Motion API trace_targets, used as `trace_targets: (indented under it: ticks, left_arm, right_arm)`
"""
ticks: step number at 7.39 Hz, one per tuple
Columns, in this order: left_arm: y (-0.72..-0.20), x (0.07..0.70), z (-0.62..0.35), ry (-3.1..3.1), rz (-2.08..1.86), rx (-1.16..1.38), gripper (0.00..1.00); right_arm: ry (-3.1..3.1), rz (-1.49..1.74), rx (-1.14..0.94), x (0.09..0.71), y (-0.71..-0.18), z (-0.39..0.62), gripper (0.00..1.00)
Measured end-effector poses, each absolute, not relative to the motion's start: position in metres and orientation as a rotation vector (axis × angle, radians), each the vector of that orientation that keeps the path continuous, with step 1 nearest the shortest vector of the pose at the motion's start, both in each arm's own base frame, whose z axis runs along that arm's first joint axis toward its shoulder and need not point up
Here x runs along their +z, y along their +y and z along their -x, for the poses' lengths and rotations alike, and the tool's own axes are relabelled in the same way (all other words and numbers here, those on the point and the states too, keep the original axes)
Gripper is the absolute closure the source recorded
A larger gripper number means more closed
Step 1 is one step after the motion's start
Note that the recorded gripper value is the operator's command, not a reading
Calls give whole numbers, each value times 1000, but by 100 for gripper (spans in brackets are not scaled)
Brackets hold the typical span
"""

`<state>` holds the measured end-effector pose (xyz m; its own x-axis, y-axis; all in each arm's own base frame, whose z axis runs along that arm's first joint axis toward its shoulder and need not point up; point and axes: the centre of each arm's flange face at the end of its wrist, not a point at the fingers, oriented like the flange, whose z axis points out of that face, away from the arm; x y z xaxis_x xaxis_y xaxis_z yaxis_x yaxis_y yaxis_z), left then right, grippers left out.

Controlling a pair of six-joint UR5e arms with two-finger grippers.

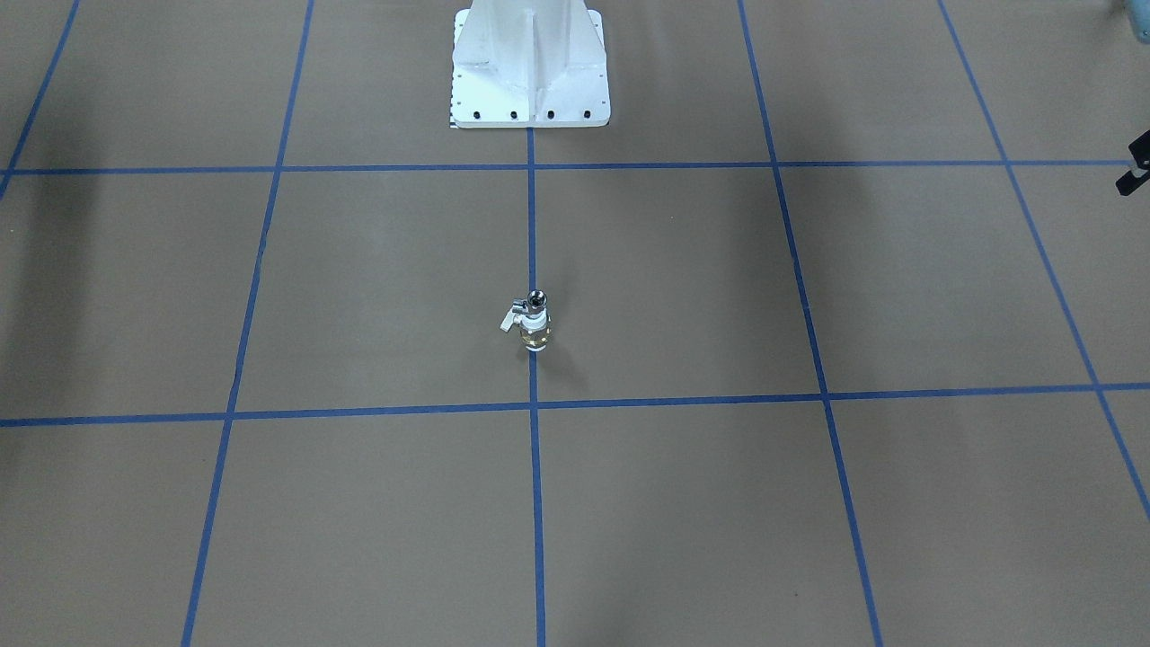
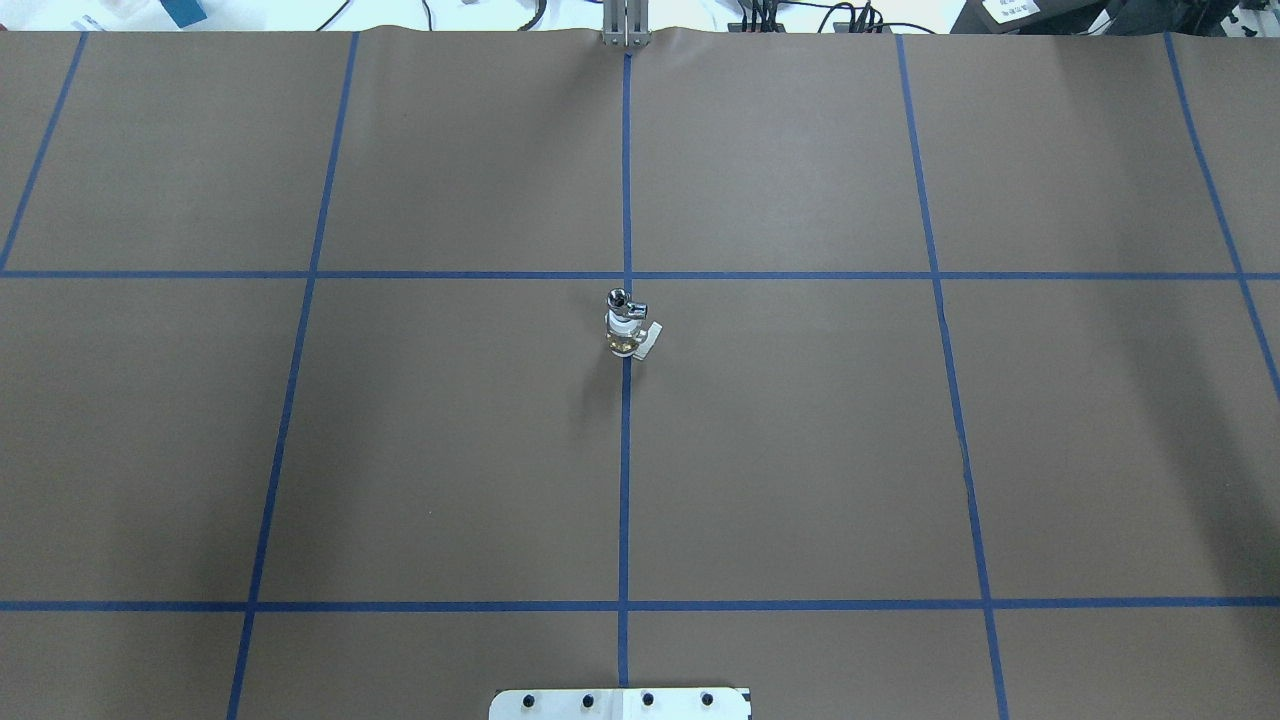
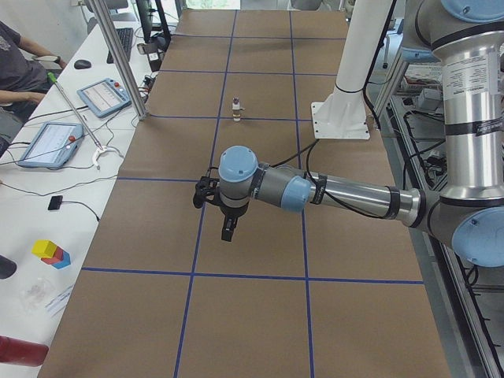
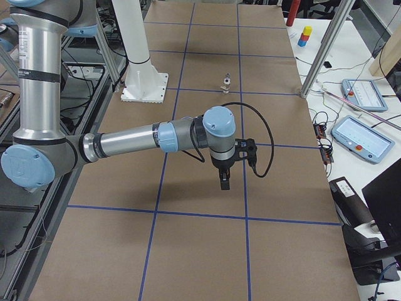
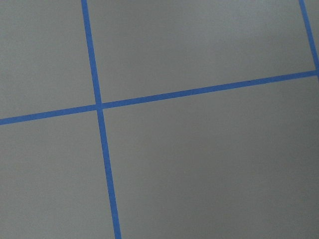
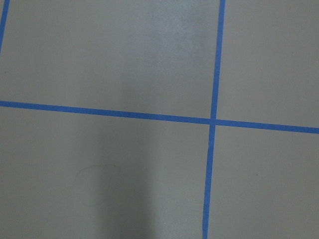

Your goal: Assemble PPR valve and pipe with both arms

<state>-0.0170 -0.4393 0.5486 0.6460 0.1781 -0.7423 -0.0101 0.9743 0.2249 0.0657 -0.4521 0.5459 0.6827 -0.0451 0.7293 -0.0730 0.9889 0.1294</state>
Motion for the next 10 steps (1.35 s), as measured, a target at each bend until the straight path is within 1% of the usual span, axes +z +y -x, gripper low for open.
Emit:
trace_targets:
  ticks: [10]
  left_arm:
    - [-440, 552, 17, 862, -203, 107, 0]
  right_arm:
    - [-838, -137, 17, 553, -447, -65, 0]
